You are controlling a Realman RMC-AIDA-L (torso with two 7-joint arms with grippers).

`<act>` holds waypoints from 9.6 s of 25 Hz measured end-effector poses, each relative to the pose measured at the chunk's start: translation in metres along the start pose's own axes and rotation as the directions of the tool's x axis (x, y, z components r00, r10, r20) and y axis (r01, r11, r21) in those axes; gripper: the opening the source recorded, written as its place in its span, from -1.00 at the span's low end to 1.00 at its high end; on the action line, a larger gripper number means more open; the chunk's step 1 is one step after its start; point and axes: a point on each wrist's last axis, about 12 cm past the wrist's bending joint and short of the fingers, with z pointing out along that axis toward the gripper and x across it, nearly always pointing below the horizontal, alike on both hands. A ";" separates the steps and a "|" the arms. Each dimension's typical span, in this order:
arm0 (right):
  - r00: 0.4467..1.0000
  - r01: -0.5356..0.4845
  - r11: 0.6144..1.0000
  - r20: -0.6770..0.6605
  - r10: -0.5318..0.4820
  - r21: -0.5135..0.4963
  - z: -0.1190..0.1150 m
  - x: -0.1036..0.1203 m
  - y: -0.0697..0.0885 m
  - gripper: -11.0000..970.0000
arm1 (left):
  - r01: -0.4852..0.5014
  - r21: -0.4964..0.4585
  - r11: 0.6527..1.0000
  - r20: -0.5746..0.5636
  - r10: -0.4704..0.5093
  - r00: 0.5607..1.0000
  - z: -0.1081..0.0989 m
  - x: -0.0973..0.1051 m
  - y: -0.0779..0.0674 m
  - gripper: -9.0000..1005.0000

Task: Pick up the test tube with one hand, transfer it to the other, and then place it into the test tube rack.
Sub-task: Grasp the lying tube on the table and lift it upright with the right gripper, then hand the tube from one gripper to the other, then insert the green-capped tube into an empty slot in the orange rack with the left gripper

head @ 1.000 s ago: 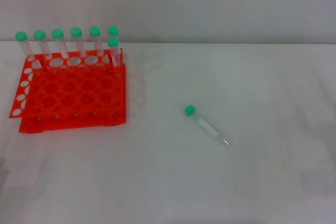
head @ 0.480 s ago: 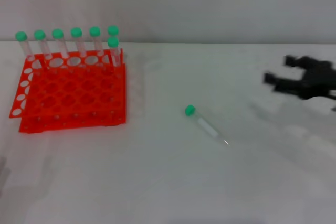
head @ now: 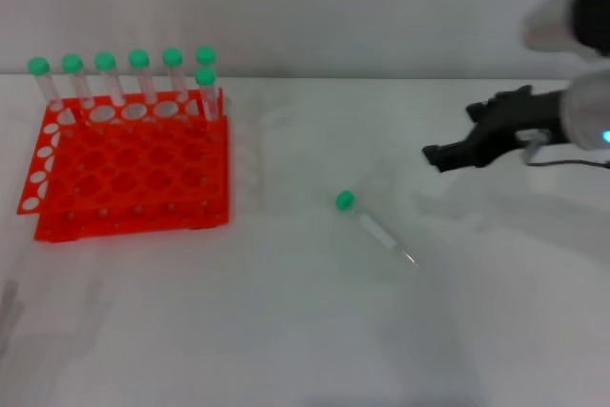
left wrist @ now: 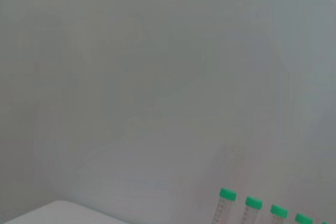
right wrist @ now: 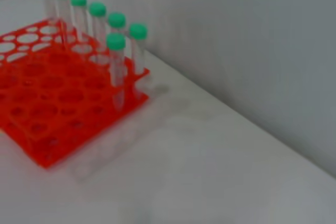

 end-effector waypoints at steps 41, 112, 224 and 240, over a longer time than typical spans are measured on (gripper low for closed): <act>0.904 -0.059 0.997 -0.426 0.033 -0.047 0.093 -0.010 0.069 0.19 | -0.004 0.003 1.000 0.002 0.004 1.000 0.002 -0.001 0.000 0.78; 0.701 -0.241 0.967 0.674 0.234 -0.085 0.004 0.213 0.036 -0.59 | 0.106 0.684 0.722 -0.179 0.025 0.984 0.108 0.022 -0.147 0.77; 0.656 -0.555 0.721 0.751 0.073 0.415 -0.046 0.264 -0.019 0.73 | -0.205 0.279 0.938 -0.193 0.264 0.945 0.240 -0.006 -0.132 -0.51; 0.662 -0.563 0.714 0.745 0.088 0.416 -0.045 0.266 -0.019 0.73 | -0.186 0.290 0.939 -0.161 0.239 0.958 0.236 -0.009 -0.136 -0.56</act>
